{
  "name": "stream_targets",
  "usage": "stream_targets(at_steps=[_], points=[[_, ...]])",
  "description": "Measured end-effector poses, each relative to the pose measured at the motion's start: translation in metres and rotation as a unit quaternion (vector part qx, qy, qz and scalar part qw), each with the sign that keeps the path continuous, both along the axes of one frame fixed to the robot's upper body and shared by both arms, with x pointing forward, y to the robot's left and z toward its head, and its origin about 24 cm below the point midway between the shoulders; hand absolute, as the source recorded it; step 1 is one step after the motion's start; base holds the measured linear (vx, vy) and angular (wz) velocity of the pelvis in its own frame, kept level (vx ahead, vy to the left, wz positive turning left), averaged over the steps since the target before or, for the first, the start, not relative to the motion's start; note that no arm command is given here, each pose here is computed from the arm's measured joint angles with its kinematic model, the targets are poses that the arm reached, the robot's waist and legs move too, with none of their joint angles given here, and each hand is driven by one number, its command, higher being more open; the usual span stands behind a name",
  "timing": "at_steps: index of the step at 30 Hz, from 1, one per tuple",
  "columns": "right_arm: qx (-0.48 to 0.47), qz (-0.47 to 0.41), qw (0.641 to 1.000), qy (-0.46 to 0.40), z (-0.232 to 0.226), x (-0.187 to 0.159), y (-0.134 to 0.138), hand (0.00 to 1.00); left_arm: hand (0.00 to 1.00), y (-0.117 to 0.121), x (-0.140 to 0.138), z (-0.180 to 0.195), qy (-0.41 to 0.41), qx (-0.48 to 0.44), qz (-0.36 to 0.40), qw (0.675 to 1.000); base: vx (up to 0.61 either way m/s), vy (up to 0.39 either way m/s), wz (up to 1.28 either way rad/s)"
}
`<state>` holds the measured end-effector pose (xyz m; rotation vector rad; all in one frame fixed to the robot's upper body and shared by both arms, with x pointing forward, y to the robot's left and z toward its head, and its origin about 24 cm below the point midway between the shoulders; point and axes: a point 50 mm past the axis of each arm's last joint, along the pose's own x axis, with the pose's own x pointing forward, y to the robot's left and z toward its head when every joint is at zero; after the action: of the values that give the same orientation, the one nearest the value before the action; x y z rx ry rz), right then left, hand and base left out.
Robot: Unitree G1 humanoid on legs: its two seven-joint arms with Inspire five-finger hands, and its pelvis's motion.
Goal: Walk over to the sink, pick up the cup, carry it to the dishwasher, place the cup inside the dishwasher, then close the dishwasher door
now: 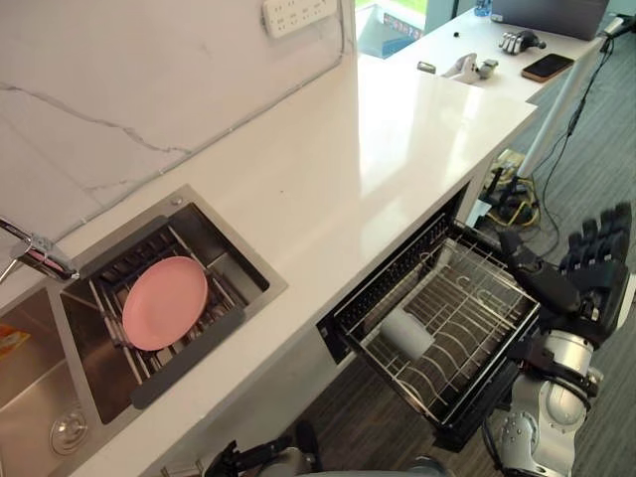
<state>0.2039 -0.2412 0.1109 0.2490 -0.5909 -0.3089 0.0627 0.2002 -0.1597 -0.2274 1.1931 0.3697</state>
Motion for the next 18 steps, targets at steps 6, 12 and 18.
stream_targets(at_steps=[6, 12, 18], points=[[0.034, 0.113, 0.993, -0.013, 0.004, 0.011, 0.016, 1.0, 1.0, 0.005, 0.007, -0.001, 0.013, 0.004, -0.01, 1.0, 0.04, 0.064, 0.59], [0.087, 0.195, 0.977, 0.011, -0.008, 0.019, 0.05, 1.0, 1.0, 0.003, 0.022, 0.002, 0.014, 0.013, -0.157, 0.987, 0.01, 0.118, 0.49], [0.107, 0.207, 0.973, 0.011, -0.011, 0.019, 0.056, 1.0, 1.0, 0.004, 0.03, 0.004, 0.002, -0.003, -0.207, 0.978, 0.11, -0.013, 0.8]])
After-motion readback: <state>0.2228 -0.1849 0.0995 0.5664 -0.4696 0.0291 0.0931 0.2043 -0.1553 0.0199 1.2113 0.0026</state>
